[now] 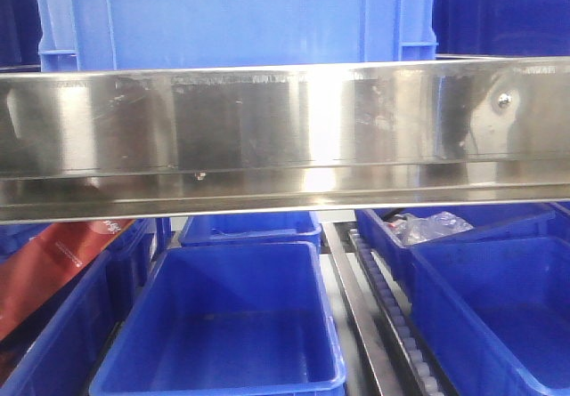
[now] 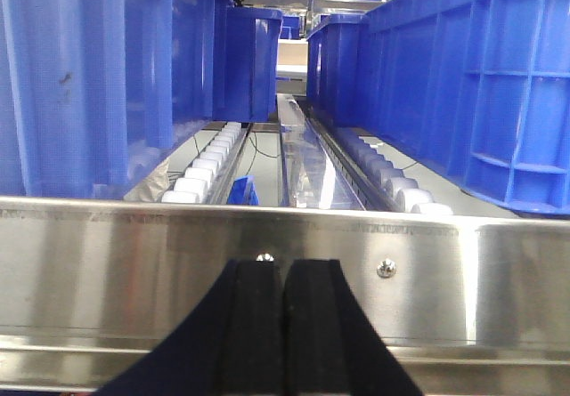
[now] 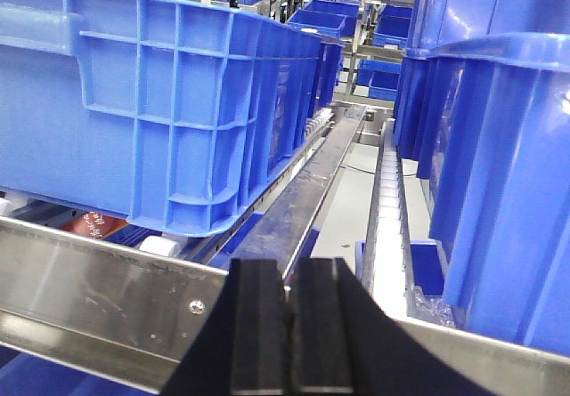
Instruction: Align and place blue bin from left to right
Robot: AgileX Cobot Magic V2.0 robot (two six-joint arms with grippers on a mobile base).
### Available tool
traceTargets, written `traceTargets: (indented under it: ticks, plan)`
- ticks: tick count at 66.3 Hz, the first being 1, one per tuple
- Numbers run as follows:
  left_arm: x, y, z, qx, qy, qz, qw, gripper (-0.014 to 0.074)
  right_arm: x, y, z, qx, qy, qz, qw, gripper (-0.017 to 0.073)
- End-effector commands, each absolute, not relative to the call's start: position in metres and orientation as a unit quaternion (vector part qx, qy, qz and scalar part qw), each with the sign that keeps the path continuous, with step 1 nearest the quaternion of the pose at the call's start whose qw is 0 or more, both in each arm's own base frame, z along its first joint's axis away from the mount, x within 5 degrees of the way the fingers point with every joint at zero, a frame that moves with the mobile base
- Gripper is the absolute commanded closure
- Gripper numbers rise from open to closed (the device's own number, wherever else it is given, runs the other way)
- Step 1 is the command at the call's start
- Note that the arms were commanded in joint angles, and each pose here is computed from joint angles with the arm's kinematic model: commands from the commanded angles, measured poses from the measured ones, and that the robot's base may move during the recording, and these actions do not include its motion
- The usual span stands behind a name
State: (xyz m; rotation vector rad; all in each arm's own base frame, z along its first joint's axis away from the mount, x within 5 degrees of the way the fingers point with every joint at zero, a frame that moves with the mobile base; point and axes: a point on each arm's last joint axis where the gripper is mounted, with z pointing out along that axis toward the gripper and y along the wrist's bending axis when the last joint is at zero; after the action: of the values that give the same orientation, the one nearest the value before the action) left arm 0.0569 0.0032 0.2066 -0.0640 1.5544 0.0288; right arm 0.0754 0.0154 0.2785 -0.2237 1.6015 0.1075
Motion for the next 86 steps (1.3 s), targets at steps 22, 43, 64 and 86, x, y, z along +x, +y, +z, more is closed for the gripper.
traceTargets:
  ticks: [22,43,64,86]
  plan:
    - [0.056,0.003,0.21,-0.029,0.688,0.014,0.725,0.0704,0.074,0.015,0.281,-0.104,0.706,0.043,0.699,0.0629]
    - [0.056,0.003,0.21,-0.029,0.688,0.014,0.725,0.0704,0.074,0.015,0.281,-0.104,0.706,0.043,0.699,0.0629]
    - [0.056,0.003,0.21,-0.029,0.688,0.014,0.725,0.0704,0.074,0.001,0.267,0.005,0.733,0.015,0.68,0.0629]
    - [0.056,0.003,0.21,-0.029,0.688,0.014,0.725,0.0704,0.056,-0.006,0.207,0.051,0.699,-0.022,0.713,0.0629]
